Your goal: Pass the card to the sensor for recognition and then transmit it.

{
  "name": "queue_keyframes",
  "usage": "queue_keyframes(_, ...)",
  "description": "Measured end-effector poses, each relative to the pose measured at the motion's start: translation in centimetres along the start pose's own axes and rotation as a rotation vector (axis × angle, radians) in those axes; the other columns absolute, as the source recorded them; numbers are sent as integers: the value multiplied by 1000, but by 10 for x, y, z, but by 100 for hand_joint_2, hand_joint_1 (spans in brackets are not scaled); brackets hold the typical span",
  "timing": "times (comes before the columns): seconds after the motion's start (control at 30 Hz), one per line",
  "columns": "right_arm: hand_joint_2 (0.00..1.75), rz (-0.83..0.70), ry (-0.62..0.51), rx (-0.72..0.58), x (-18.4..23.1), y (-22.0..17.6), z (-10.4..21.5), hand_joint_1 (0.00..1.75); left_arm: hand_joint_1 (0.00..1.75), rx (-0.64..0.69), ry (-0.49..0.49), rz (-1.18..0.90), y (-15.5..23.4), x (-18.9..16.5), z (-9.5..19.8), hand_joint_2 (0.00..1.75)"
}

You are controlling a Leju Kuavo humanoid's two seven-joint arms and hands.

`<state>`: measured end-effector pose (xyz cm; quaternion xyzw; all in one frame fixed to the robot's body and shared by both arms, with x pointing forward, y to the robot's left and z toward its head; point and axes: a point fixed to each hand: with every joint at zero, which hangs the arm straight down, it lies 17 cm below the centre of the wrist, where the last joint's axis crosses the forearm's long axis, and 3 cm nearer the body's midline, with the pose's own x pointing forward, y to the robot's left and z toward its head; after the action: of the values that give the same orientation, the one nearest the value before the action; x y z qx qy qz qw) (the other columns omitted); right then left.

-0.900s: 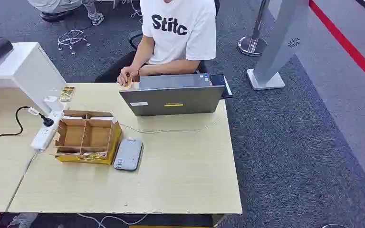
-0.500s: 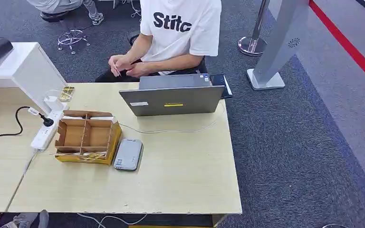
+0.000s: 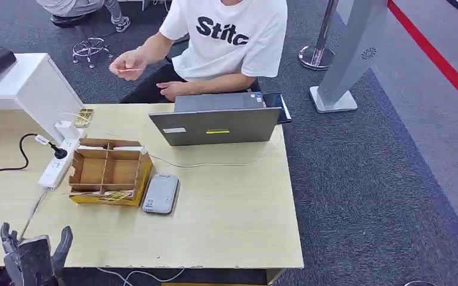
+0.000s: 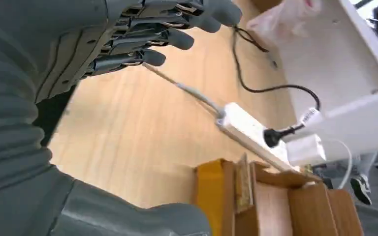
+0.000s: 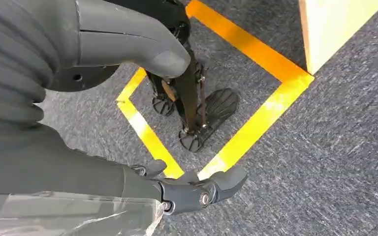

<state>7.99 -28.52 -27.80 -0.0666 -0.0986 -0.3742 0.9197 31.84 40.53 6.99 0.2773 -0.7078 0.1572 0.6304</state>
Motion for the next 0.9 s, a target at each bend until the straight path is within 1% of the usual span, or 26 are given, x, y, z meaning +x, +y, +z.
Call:
queue_keyframes(0.23,175,36,13,4,-3,2,0,0,0,-136,-127,-189,-38,31,-28,175)
queue_keyframes(0.43,175,73,23,0,-7,3,1,0,0,-208,-241,-370,-58,55,-54,175)
queue_keyframes(0.73,175,144,42,5,-14,6,2,0,0,-241,-409,-676,-73,83,-90,175)
queue_keyframes(0.9,175,188,49,8,-17,9,3,0,0,-224,-504,-849,-75,99,-111,175)
